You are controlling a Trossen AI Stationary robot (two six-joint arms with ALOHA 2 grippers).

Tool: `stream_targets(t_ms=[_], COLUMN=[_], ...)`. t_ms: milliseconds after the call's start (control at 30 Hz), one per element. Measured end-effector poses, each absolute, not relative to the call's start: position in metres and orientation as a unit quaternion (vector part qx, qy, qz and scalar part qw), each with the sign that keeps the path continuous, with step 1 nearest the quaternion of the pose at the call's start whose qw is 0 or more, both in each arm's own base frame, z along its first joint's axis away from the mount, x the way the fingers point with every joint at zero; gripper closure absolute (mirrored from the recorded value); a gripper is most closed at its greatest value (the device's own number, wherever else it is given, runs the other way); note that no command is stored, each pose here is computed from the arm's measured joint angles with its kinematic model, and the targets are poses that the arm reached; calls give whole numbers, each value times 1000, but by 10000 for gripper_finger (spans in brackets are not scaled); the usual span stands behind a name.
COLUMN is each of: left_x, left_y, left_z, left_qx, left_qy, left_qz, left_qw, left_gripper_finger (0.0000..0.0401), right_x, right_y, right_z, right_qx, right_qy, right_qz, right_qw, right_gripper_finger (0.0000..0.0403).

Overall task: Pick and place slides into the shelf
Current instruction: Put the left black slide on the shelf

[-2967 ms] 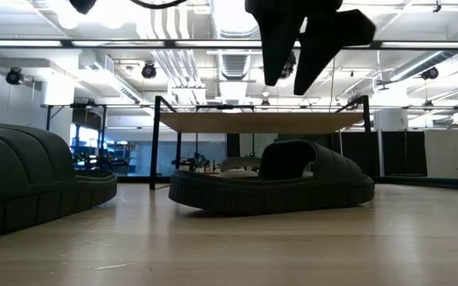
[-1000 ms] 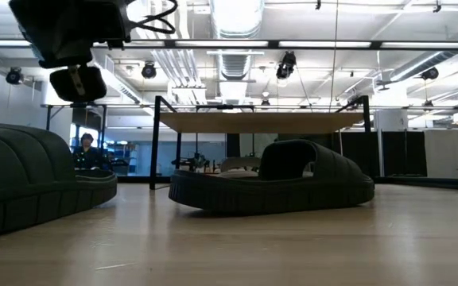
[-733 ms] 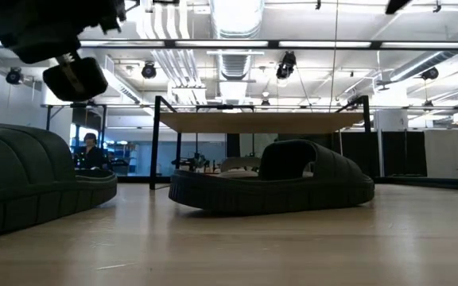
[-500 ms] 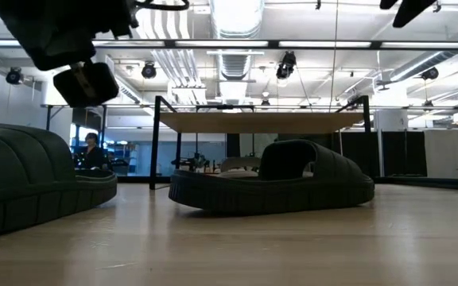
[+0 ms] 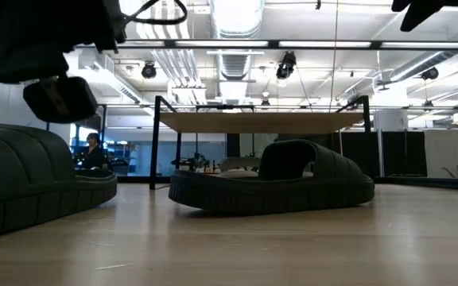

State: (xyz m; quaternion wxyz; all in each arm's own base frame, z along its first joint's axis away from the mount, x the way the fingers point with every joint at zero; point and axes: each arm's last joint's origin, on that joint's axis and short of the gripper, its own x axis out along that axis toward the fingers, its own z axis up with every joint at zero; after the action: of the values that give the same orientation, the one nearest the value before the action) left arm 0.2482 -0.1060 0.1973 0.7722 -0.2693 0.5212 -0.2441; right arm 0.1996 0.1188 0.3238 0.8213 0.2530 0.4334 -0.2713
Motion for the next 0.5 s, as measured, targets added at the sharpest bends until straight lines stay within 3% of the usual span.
stream_targets(t_ms=[300,500], left_x=[249,242], left_y=[-105,-100], left_z=[195,210], left_qx=[-263,-250], left_qy=[517,491], left_qz=[-200,-177], left_qw=[789,816], left_gripper_finger=[399,348], right_x=[195,194], right_y=[116,116], right_z=[319,313], right_qx=[257,258], right_qy=[430,443], right_qz=[-262,-258], right_qw=[825,819], right_gripper_finger=[218,218])
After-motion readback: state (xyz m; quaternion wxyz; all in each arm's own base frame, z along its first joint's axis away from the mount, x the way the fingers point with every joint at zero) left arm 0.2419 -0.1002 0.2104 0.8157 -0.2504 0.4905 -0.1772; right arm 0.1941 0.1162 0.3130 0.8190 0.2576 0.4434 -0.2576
